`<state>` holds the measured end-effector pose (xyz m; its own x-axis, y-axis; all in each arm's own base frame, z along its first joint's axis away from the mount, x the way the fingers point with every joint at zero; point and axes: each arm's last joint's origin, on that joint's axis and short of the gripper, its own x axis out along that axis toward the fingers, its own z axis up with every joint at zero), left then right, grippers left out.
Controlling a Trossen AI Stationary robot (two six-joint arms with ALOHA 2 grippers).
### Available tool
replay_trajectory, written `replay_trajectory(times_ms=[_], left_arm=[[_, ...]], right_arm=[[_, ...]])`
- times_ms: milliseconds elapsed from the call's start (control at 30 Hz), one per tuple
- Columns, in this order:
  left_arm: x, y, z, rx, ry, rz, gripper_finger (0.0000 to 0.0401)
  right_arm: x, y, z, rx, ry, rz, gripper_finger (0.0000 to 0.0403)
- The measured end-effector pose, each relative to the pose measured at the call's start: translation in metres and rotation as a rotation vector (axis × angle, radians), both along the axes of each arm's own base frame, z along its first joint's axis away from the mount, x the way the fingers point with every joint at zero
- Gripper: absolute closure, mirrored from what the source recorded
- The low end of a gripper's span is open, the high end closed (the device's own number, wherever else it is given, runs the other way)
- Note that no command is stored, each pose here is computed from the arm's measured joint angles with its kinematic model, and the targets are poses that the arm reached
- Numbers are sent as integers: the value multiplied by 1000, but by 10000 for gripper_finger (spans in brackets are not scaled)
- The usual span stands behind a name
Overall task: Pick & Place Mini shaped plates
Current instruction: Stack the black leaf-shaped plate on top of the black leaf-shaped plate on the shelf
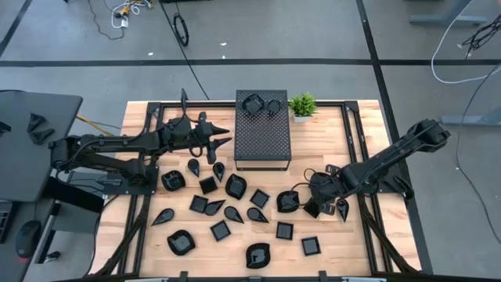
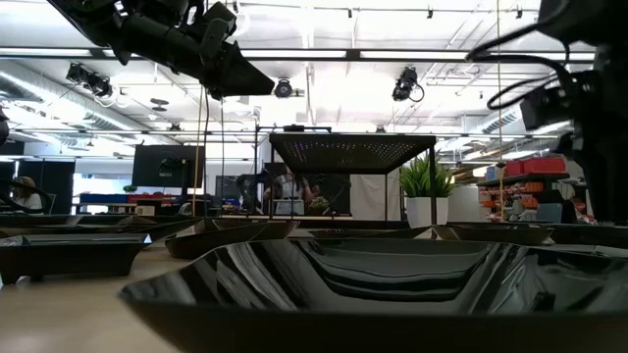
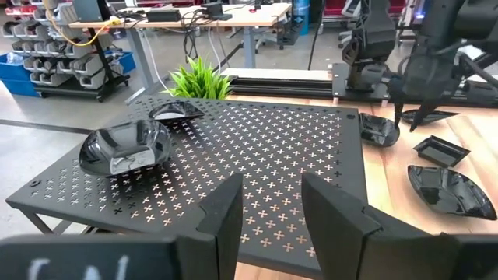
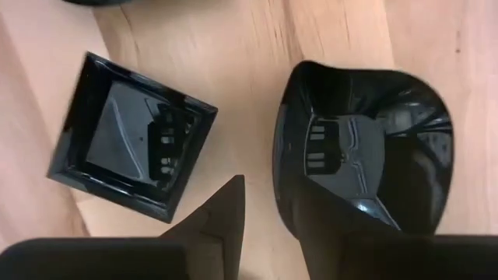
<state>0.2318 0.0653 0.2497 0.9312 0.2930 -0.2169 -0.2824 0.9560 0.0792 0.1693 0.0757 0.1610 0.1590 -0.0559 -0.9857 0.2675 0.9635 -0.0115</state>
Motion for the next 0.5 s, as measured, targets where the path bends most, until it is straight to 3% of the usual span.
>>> replay_trajectory(times_ms=[333, 500], left_arm=[[0, 0, 0, 1, 0, 1, 263], [0, 0, 0, 0, 0, 1, 263]], right_arm=[[-9, -5, -17, -27, 18, 0, 222], [-12, -8, -22, -85, 7, -5, 232]])
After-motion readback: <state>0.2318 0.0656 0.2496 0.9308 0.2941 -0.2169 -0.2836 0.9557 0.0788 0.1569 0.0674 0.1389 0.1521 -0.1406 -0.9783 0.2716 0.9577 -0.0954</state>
